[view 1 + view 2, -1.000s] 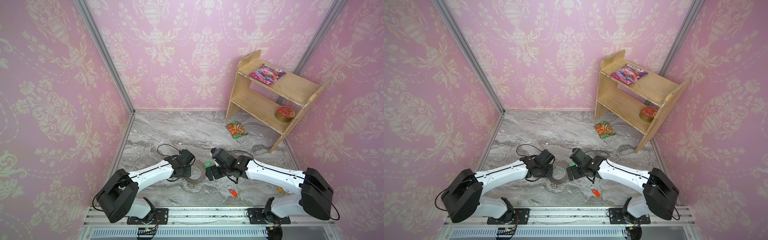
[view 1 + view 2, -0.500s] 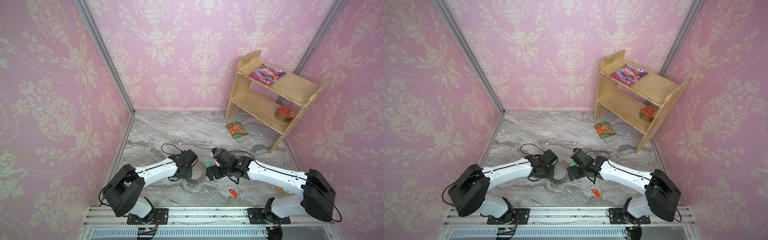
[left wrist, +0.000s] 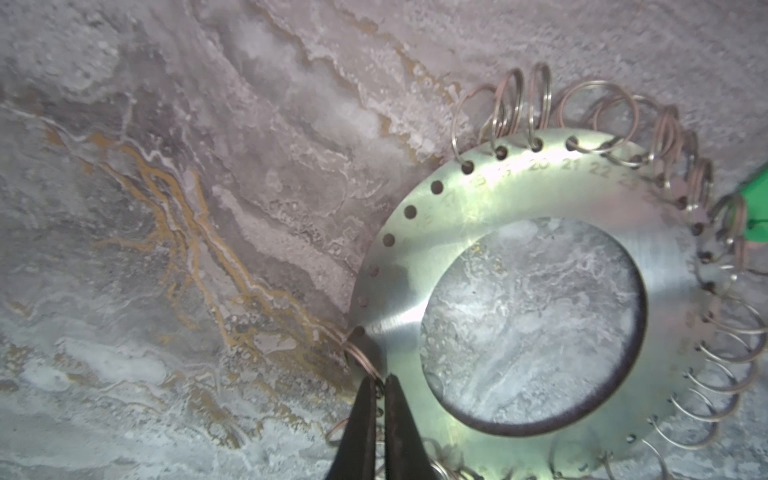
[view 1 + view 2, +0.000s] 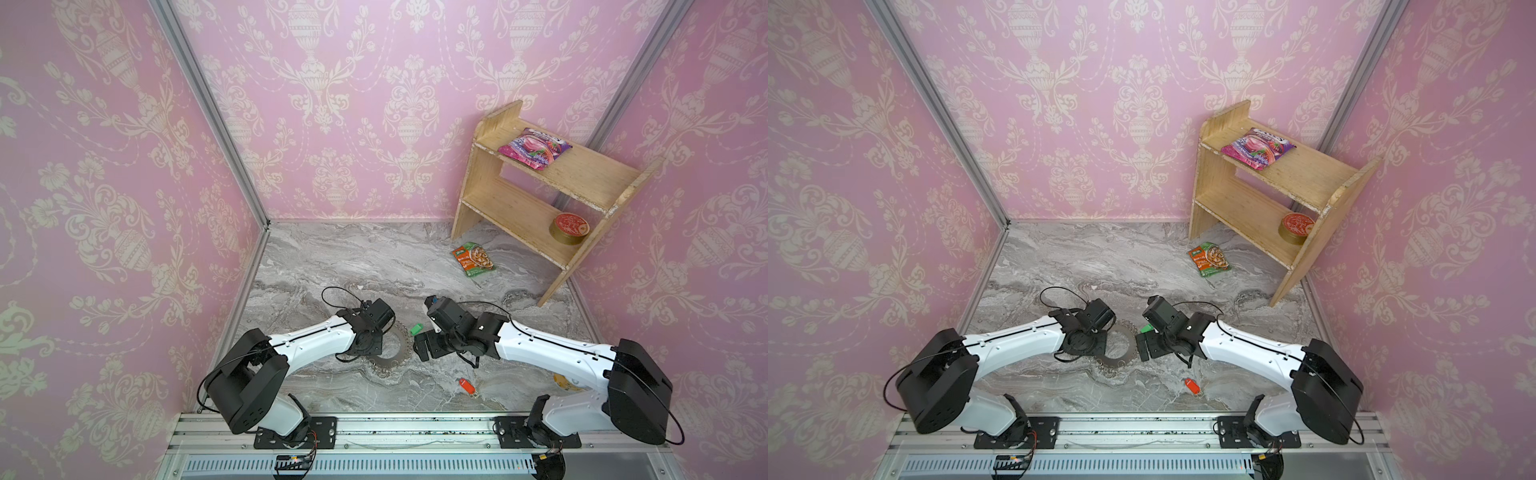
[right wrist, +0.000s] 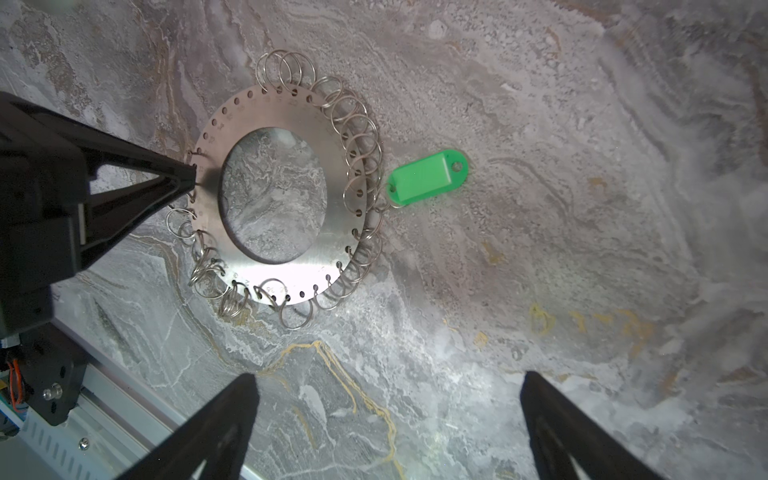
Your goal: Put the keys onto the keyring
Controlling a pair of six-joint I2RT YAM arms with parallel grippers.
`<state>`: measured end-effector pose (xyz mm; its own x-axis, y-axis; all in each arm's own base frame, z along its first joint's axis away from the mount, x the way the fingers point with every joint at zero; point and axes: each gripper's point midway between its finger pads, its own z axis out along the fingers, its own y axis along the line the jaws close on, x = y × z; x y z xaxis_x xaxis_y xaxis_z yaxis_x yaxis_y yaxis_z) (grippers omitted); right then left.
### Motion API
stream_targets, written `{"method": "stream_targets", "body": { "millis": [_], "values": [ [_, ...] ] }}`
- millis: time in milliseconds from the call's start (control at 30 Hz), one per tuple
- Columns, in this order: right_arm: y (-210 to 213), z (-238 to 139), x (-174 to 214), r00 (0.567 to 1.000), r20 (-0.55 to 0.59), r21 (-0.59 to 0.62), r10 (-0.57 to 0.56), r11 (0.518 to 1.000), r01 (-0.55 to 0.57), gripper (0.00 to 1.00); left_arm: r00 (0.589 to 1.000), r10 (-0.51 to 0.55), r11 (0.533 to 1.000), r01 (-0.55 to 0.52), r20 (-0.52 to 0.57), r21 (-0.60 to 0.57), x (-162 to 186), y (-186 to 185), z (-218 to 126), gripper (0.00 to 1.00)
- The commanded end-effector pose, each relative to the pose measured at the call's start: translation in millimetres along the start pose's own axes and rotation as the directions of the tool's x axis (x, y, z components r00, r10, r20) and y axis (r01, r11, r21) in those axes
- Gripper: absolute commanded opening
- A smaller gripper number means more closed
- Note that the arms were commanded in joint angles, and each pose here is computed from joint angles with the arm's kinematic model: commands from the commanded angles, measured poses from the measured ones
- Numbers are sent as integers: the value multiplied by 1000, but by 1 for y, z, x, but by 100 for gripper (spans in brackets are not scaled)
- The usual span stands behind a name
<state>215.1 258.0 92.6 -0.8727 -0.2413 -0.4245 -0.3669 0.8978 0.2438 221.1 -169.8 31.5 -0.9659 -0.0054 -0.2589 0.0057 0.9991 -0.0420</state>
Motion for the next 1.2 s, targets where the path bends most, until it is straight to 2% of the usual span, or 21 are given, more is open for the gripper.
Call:
{"method": "stream_targets", "body": {
  "millis": [0,167,367,567,767,900,1033,1167],
  "values": [
    [-2,-3,-1,1000,18,-9,-2,1000,2,100,999,-19,999,20,27,-25,1,8,-9,6],
    [-1,-3,-2,1000,21,-12,-2,1000,2,100,998,-27,1000,28,55,-6,-1,9,-14,0],
    [-1,-7,-5,999,36,-13,-5,1000,5,100,996,-5,999,1,95,44,-6,3,-21,0],
    [-2,-19,-15,997,74,-5,-35,999,36,100,970,105,983,-135,219,125,-26,-13,-51,0],
    [-4,-42,-35,984,157,-9,-88,996,91,100,890,246,922,-337,384,192,-48,-35,-97,0],
    [-3,-68,-51,957,243,-25,-157,985,168,100,794,348,820,-515,498,248,-55,-61,-131,0],
    [1,-102,-68,892,368,-6,-263,958,286,100,644,443,633,-717,624,291,-51,-93,-172,0],
    [6,-139,-83,801,494,31,-339,927,374,100,501,506,463,-845,702,269,-45,-111,-202,0]
  ]
}}
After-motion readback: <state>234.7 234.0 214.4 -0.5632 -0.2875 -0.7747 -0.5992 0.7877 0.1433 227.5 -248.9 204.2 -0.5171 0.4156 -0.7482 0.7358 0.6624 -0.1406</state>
